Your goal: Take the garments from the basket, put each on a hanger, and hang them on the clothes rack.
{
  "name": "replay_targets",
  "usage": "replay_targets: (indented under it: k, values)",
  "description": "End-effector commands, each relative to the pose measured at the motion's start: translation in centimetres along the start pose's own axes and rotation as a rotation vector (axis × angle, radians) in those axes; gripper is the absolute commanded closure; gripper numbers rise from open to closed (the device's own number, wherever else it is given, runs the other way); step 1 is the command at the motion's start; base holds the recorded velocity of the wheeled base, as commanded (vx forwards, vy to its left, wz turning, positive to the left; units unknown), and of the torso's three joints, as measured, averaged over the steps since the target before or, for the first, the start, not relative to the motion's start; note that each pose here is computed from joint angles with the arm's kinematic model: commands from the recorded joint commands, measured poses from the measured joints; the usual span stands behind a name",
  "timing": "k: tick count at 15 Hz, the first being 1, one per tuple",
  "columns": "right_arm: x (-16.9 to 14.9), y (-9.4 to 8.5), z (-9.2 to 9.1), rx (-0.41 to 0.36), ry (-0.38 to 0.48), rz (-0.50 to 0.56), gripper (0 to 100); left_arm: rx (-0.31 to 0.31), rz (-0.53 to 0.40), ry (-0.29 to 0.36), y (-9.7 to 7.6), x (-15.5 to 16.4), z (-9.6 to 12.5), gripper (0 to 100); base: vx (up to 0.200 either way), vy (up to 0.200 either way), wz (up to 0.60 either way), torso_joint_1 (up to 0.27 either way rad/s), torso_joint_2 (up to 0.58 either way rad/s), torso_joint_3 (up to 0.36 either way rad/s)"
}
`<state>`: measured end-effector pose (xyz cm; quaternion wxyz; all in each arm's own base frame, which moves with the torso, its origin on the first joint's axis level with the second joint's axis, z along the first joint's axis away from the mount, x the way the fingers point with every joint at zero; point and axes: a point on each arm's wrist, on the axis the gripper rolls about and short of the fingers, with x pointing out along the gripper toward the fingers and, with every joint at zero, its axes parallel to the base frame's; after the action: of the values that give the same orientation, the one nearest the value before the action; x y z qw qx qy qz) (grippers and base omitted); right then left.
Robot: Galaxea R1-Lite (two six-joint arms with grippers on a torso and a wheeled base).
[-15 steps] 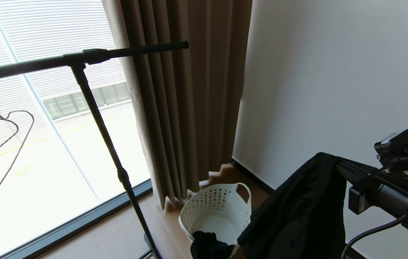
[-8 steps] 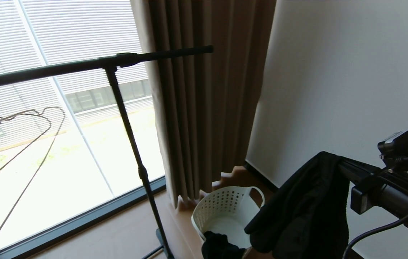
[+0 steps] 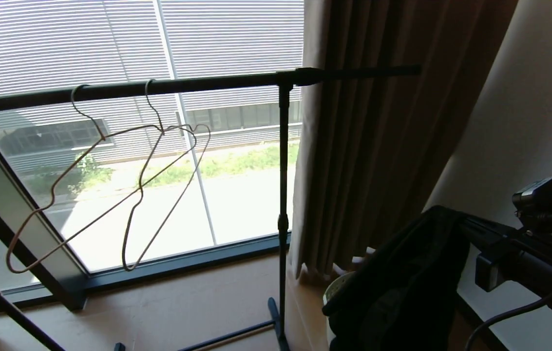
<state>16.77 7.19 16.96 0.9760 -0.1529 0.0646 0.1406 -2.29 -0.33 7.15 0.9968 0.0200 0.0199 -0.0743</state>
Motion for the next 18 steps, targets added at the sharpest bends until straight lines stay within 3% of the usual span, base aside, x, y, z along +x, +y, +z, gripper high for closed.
replay_targets:
  k: [1,3,8,12,14,18]
  values:
    - [-0.02,0.02,-0.08,-0.001,0.003,0.001,100,0.001,-0.001,0.000,0.00,0.00,0.00,0,0.000,0.000,0.60,0.002,0.00,-0.002]
    - [0.01,0.03,-0.10,-0.001,0.004,0.001,100,0.000,-0.001,0.000,0.00,0.00,0.00,0,0.000,0.000,0.60,0.000,0.00,0.002]
    - [0.06,0.03,-0.08,-0.001,0.004,0.001,100,-0.002,0.001,-0.002,0.00,0.00,0.01,0,0.000,0.000,0.00,0.000,0.00,0.000]
    - [0.04,0.05,-0.12,-0.001,0.005,0.003,100,-0.002,0.001,-0.002,0.00,0.00,0.01,0,-0.200,0.000,0.00,0.002,0.00,-0.001]
    - [0.06,0.04,-0.08,-0.001,0.004,0.003,100,0.000,0.002,-0.002,0.00,0.00,0.01,0,-0.200,0.200,0.00,-0.010,0.00,0.002]
    - [0.04,0.04,-0.10,-0.001,0.004,0.001,100,0.000,-0.002,0.000,-0.01,0.00,0.00,0,0.000,0.200,0.00,-0.005,0.00,0.001]
